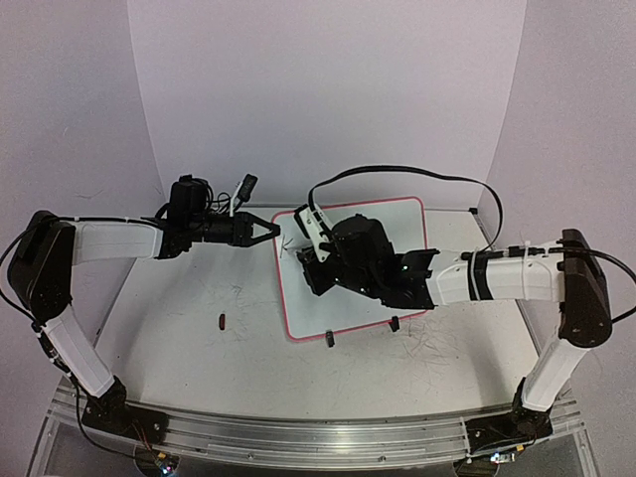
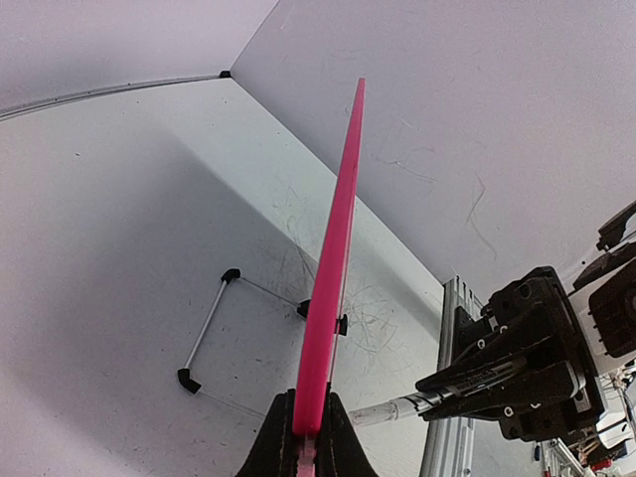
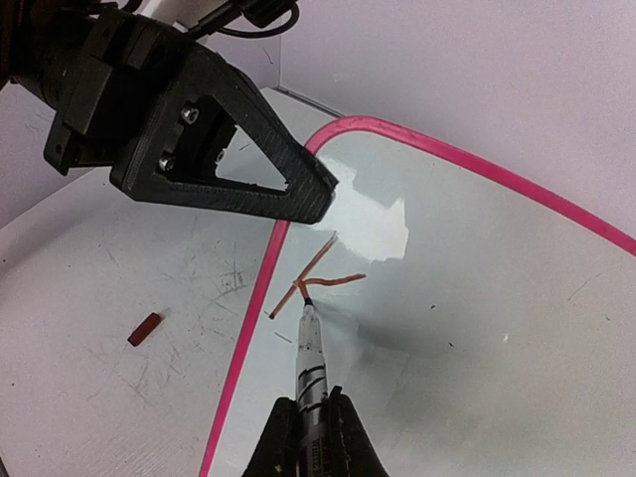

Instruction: Write a sentence on the whiteboard

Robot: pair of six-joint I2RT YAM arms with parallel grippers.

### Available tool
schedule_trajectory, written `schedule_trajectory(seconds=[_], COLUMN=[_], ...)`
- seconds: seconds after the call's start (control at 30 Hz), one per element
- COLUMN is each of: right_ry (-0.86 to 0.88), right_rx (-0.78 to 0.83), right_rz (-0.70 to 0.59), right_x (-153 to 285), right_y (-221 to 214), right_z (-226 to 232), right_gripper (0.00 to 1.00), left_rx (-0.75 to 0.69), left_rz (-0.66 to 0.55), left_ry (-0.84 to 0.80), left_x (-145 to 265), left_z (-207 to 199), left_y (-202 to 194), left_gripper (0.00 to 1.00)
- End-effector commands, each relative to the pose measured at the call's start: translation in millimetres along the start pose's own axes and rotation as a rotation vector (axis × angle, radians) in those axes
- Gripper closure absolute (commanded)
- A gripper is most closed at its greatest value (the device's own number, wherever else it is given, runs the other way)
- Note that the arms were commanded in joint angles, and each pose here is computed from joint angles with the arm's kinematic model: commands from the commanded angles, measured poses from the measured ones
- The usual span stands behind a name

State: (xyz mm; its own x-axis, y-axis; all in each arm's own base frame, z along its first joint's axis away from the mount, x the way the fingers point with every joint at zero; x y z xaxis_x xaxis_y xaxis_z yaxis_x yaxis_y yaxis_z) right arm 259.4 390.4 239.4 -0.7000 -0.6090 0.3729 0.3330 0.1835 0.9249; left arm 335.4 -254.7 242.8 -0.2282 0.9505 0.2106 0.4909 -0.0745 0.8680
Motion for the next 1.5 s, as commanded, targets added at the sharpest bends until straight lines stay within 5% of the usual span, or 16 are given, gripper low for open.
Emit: schedule_trajectory(seconds=[0.0,0.63,1.47], right_ry=[-0.070,0.052,0.022], right_rx=[-0.029,-0.071,-0.017], right_rz=[-0.008,-0.103,-0.109], right_x=[10.1,36.1,10.3], right_y=[0.3,34.7,41.0], right_z=[-12.7,-6.9,-13.3], right_gripper=[1.00,1.00,1.00], left_rx=[-0.055,-0.054,-0.048], left_rz=[-0.036,-0.039,-0.038], left_ry=[-0.022,-0.007,0.031], left_x=[2.5,3.2,3.3], left_z=[-10.9,-11.6,-9.1], left_y=[15.8,15.0,9.8], left_gripper=[1.00,1.00,1.00])
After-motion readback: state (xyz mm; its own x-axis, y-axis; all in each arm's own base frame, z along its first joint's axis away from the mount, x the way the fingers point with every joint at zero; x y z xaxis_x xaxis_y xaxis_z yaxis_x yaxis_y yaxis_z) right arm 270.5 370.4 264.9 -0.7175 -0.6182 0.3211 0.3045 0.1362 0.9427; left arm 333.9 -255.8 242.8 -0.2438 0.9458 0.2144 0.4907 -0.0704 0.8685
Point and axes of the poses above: each gripper's point midway between its finger pads, its own x axis back along the fingers, its own z axis along the line the jaws close on, y = z × x, the point moved 7 cm from there along x, back along the fingers, and after that the axes turned 9 degrees about -x, right-handed, at the moved point
